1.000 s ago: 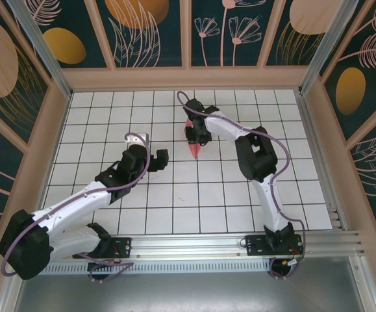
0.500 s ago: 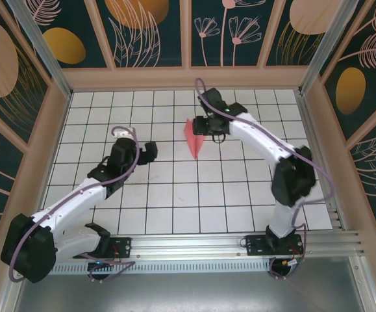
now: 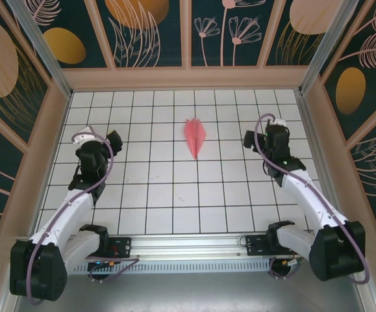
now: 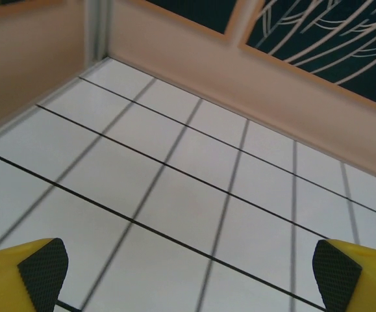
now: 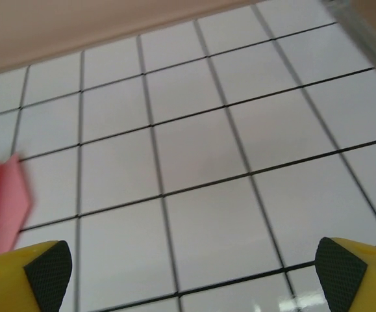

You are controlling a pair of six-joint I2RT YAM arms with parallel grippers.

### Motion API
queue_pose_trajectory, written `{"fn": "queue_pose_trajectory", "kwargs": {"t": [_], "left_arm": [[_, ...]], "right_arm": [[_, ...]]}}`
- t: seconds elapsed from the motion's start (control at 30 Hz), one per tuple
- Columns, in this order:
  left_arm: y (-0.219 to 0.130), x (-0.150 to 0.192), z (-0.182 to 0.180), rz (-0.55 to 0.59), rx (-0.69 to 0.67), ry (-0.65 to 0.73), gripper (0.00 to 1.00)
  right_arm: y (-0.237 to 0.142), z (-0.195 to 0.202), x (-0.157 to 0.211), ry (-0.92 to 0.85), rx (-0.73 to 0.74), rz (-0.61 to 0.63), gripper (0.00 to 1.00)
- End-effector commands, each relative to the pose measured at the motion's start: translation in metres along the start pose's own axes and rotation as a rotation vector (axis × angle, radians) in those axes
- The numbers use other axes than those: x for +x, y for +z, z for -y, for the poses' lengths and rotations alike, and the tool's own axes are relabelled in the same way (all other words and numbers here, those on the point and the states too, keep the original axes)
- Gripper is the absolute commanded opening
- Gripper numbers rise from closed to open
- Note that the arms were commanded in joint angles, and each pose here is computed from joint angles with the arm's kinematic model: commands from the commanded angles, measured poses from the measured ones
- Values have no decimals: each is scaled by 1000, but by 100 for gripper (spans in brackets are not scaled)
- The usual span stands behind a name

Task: Fold a paper plane with a square sheet of paper (fold left side to right side)
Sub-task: Reset both arms

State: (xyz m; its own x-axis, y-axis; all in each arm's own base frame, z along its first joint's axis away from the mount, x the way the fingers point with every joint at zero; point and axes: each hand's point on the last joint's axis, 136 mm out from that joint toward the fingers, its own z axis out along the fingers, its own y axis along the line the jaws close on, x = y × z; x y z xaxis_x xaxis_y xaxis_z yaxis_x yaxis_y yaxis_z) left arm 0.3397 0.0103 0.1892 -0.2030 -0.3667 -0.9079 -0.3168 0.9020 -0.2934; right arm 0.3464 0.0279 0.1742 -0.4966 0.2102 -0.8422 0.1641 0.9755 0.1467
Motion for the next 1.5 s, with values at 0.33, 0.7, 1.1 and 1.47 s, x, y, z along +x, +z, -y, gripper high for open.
{"fn": "queue_pose_trajectory", "kwargs": {"t": [0.33,0.7,1.1,1.47], "left_arm": [[13,15,-44,196,-157,231,99],[24,26,-5,230,84,353,99],[41,40,-6,222,144,307,98],[49,34,-16,211,120,262,98]], "right_arm": [[43,68,13,30,26,315,99],[55,37,23,-93,-125,390,99],[56,39,23,-83,-121,385,99],[57,39,23,-85,-119,382,99]]}}
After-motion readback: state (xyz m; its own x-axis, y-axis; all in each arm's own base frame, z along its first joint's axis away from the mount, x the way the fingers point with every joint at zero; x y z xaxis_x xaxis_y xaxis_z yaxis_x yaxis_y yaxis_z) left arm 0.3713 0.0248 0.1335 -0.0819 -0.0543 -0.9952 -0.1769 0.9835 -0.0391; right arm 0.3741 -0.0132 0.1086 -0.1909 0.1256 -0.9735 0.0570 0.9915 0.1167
